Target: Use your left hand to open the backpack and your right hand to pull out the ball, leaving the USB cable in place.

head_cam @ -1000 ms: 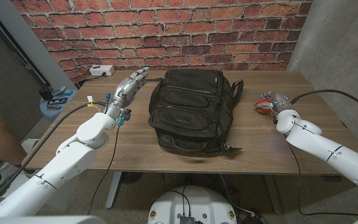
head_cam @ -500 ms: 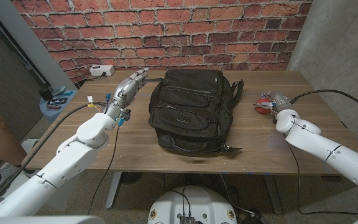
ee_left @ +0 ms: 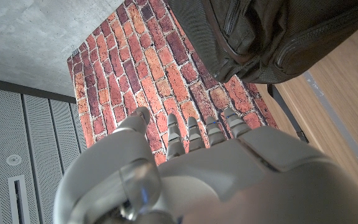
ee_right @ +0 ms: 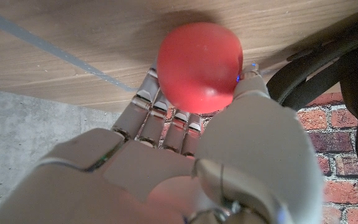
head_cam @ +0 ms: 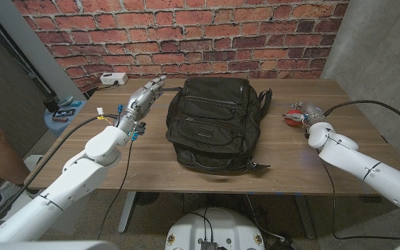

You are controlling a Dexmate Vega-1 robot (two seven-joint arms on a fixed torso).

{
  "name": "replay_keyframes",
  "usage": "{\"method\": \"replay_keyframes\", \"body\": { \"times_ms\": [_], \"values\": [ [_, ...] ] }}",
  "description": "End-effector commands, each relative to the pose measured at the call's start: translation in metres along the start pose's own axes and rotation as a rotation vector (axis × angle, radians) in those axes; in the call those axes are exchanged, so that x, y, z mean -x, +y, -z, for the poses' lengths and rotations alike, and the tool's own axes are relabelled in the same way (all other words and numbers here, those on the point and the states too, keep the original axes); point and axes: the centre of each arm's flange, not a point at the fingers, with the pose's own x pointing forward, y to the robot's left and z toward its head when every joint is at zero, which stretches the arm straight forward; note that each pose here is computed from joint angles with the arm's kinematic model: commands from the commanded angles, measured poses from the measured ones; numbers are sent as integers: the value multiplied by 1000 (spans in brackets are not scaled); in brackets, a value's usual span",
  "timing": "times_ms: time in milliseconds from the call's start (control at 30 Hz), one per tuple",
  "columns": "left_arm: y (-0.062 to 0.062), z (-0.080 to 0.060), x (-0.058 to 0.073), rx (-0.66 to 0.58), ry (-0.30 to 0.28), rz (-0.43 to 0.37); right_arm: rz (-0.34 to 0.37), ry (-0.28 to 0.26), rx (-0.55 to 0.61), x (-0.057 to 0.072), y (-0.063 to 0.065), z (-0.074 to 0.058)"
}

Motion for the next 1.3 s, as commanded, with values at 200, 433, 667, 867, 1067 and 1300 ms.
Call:
{"method": "replay_keyframes", "body": {
  "times_ms": [200,433,667,867,1067,1300],
  "values": [
    [0,0,0,0,-2,10,-19,-11,1,2,0,-1],
    [-1,0,0,2,-4,18,-17,-17,3,2,-3,-3],
    [-1,-1,-1,-3,-7,23,-18,-27,10,2,-7,-7],
    [-3,0,-1,2,-6,26,-19,-34,17,3,-11,-9],
    [-4,0,-1,2,-7,29,-21,-34,18,4,-14,-10],
    [-5,1,0,5,-6,28,-28,-32,18,5,-16,-10]
  ]
}}
